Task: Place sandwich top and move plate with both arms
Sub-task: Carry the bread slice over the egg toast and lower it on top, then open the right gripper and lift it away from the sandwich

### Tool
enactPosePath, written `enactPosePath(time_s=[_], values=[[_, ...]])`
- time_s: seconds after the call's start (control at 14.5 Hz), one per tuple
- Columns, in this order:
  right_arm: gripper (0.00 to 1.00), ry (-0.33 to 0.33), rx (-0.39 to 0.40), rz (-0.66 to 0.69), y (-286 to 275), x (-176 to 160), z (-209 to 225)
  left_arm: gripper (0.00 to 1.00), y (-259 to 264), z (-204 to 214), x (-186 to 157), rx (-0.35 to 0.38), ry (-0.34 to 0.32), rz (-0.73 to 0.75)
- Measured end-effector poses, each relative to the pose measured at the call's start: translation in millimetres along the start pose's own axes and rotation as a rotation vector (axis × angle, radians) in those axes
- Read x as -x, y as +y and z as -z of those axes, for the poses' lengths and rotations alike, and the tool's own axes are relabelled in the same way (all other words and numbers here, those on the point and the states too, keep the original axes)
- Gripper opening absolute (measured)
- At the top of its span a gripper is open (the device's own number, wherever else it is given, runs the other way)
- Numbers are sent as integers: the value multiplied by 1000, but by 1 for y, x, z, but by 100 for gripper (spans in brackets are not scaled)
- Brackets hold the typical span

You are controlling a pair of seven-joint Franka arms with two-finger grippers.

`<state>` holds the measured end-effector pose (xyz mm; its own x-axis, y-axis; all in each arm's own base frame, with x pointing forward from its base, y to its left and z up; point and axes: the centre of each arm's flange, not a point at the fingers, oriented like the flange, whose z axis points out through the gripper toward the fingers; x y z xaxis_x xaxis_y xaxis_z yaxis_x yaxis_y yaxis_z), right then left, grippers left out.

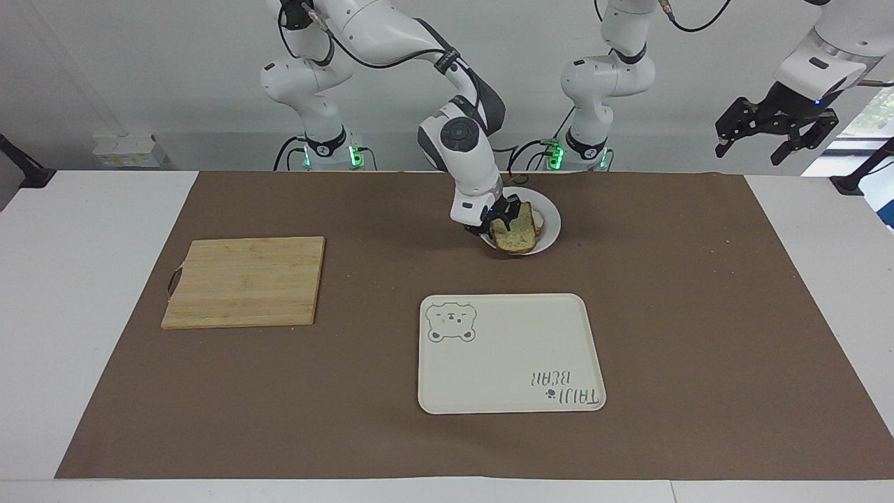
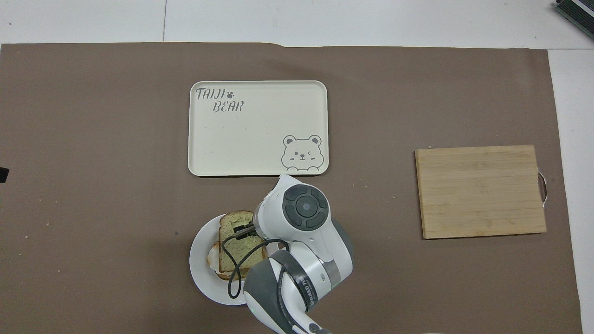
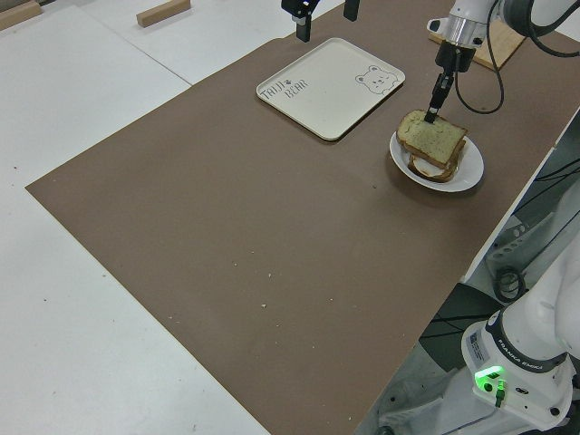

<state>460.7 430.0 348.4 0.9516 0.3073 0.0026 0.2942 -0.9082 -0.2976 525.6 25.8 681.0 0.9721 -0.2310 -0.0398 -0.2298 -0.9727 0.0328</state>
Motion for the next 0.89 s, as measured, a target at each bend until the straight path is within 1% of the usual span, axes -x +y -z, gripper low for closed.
enactPosePath(time_s=[0.07,0.28,0.48,0.69,0.76,0.89], values=[[69,10,9,0,6,-4,3,100,0,0,0,0,0,0],[99,50,21,-23,29,-20,21,100,0,0,0,0,0,0],[100,116,61,-31,59,-37,55,100,0,0,0,0,0,0],[100,184,110,-33,86,-45,95,100,0,0,0,0,0,0],[100,198,128,-41,99,-47,109,100,0,0,0,0,0,0],[100,190,154,-66,128,-49,130,100,0,0,0,0,0,0]])
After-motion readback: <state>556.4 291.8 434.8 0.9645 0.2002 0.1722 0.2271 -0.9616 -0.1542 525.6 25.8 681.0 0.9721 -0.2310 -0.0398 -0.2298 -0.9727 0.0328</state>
